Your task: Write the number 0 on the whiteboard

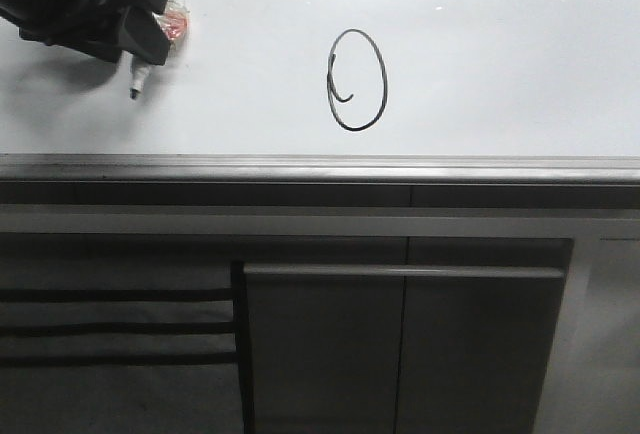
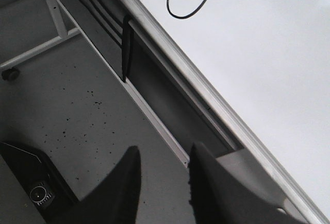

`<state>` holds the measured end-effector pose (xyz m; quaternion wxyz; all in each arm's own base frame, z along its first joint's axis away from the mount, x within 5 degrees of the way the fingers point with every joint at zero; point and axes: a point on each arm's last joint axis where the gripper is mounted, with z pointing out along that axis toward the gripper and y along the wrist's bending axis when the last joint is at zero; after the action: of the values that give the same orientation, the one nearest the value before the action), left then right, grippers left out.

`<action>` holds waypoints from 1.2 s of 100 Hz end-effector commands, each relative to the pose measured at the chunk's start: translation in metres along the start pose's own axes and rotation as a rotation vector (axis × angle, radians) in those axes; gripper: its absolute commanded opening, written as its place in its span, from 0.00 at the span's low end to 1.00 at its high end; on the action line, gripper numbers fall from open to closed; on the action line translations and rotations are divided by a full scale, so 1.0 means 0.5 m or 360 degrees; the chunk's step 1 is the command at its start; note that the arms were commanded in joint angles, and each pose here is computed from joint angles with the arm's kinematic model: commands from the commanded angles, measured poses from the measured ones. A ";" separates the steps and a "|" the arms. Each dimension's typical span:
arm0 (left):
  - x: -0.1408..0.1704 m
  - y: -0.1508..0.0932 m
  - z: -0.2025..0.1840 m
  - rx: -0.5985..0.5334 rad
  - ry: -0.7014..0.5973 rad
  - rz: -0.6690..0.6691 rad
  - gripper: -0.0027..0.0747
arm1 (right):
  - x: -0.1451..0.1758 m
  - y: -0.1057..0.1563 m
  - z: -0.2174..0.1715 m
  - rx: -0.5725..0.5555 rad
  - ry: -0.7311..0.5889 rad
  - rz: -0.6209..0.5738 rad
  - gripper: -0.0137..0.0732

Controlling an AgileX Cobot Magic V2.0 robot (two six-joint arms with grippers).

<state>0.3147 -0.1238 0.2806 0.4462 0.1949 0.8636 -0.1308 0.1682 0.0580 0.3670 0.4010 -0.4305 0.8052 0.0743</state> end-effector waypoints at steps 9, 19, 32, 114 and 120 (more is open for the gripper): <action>-0.059 -0.015 -0.094 0.0138 0.0132 0.0244 0.51 | -0.017 -0.004 -0.019 0.0062 -0.0099 0.0018 0.39; -0.060 -0.020 -0.149 0.0152 0.0350 0.0344 0.51 | -0.007 -0.006 -0.021 0.0084 -0.0005 0.0103 0.39; -0.051 -0.008 -0.223 -0.0062 0.0415 0.0296 0.51 | 0.004 -0.027 -0.024 0.0281 0.0060 0.0426 0.39; 0.211 -0.026 -0.368 -0.0247 -0.0938 -0.0124 0.01 | 0.171 0.031 -0.023 0.1134 -0.1173 0.0902 0.07; 0.226 -0.025 -0.358 -0.0248 -0.0896 -0.0127 0.01 | 0.181 0.034 -0.013 0.1122 -0.1136 0.0912 0.07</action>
<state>0.1191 -0.0393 0.2833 0.6454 0.1011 0.7476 -0.1202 0.1240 0.0125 0.2945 0.6965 -0.0003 0.7150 0.0609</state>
